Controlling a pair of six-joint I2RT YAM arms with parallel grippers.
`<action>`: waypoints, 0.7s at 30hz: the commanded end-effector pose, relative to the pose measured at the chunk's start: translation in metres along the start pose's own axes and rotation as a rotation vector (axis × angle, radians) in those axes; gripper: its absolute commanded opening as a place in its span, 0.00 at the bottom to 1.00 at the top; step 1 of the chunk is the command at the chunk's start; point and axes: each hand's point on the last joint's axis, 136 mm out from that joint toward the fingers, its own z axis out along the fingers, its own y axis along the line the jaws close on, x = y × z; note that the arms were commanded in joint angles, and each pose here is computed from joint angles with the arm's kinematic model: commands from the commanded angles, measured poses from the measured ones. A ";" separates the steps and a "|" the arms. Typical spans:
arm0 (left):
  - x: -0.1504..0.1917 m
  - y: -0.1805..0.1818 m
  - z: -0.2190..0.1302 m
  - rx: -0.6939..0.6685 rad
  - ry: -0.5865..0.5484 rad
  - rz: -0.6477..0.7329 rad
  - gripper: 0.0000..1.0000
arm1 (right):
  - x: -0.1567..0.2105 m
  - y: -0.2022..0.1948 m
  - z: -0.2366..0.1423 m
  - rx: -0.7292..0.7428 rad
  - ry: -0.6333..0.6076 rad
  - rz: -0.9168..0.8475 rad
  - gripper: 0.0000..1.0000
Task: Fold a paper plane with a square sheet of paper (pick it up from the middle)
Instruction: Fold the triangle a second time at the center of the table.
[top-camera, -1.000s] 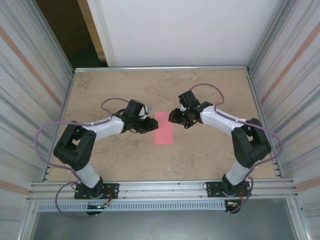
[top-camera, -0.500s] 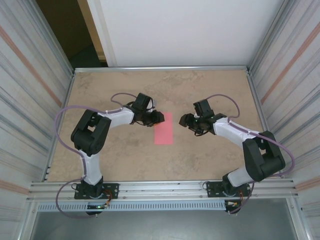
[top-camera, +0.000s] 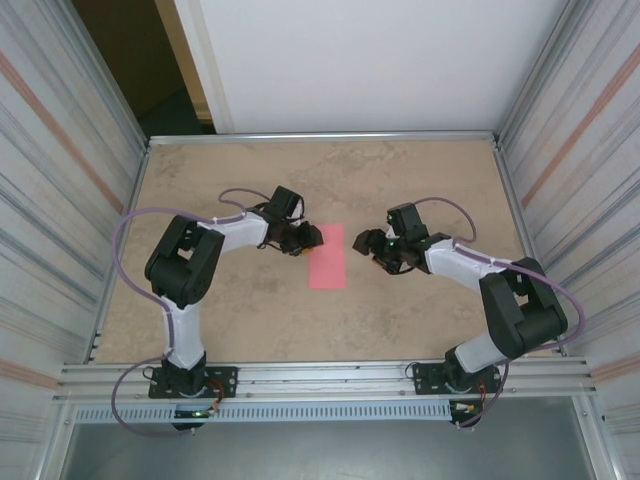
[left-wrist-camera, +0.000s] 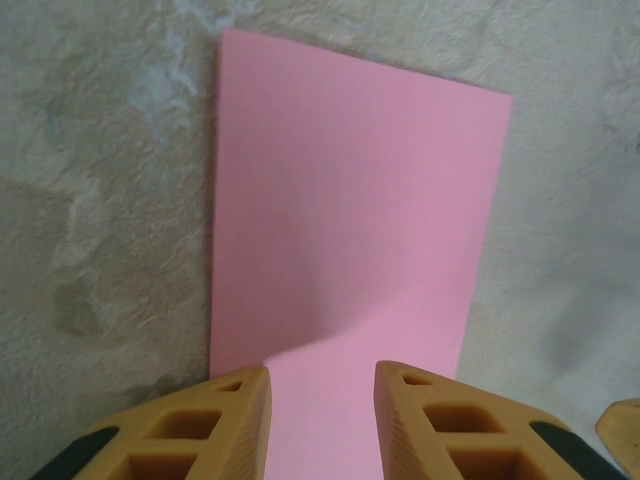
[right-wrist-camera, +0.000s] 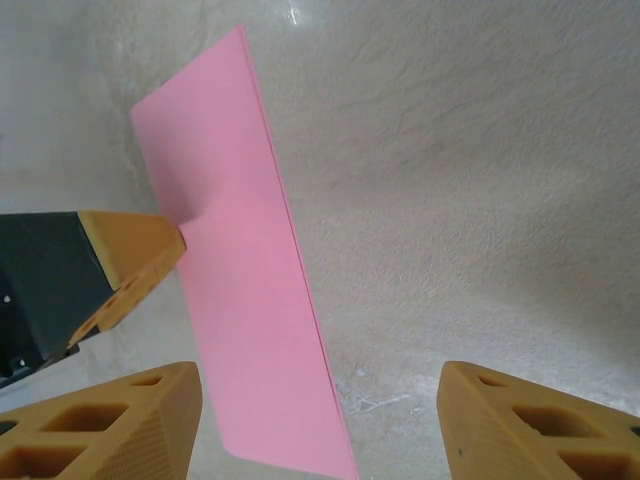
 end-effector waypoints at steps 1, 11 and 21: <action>0.006 0.015 0.007 -0.037 0.012 -0.044 0.33 | 0.011 0.003 0.005 -0.027 0.048 0.023 0.62; 0.015 0.042 0.011 -0.123 0.012 -0.132 0.33 | 0.046 0.017 0.018 -0.065 0.239 0.010 0.59; 0.022 0.052 0.009 -0.174 0.031 -0.171 0.33 | 0.056 0.011 0.028 -0.026 0.261 0.022 0.52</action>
